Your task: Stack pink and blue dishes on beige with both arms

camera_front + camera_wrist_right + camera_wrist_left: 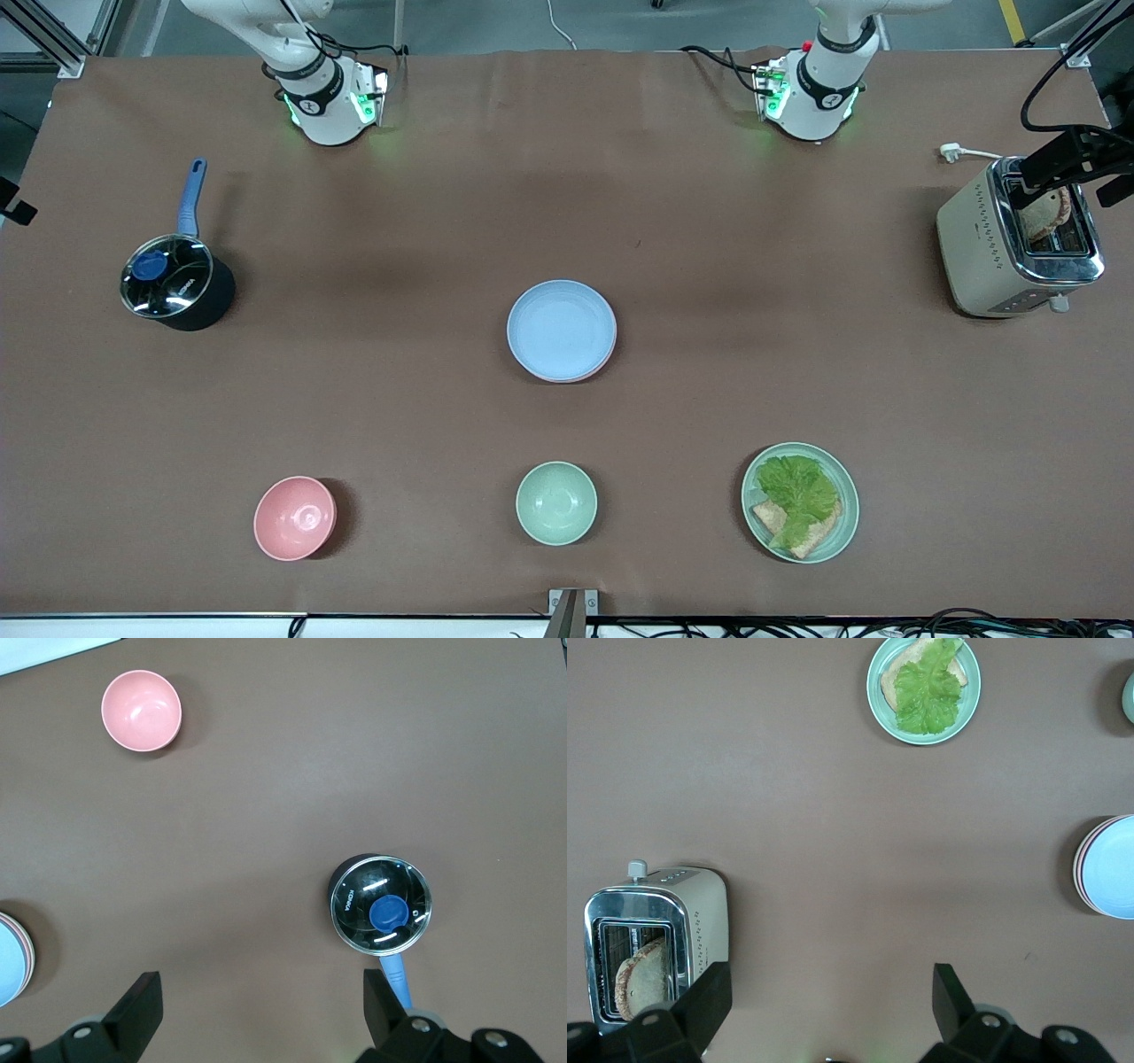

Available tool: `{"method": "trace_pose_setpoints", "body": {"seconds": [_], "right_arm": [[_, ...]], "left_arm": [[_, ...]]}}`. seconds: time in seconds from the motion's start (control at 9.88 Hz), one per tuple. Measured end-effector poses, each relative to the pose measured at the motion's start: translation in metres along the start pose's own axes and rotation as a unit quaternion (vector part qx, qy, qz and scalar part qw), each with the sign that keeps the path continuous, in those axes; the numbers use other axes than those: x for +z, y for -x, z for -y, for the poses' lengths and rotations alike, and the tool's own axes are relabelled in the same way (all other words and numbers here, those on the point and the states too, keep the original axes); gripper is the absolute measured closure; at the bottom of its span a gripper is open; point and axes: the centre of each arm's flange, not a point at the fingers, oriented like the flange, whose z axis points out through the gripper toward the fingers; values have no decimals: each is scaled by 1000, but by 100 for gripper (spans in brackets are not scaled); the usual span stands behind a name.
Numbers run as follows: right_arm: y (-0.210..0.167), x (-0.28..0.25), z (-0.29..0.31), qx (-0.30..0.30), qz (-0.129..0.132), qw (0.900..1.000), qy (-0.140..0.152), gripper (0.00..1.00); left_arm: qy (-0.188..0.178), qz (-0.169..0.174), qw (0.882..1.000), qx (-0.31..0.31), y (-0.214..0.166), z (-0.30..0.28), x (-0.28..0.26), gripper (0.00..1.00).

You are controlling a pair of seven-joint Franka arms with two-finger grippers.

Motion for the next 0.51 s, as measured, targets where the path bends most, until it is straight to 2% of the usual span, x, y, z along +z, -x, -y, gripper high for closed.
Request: {"method": "trace_pose_setpoints", "body": {"seconds": [0.51], "right_arm": [[-3,6,9,-11,5,1000,0,0]], "left_arm": [[0,2,1000,4,0,-3,1,0]]}}
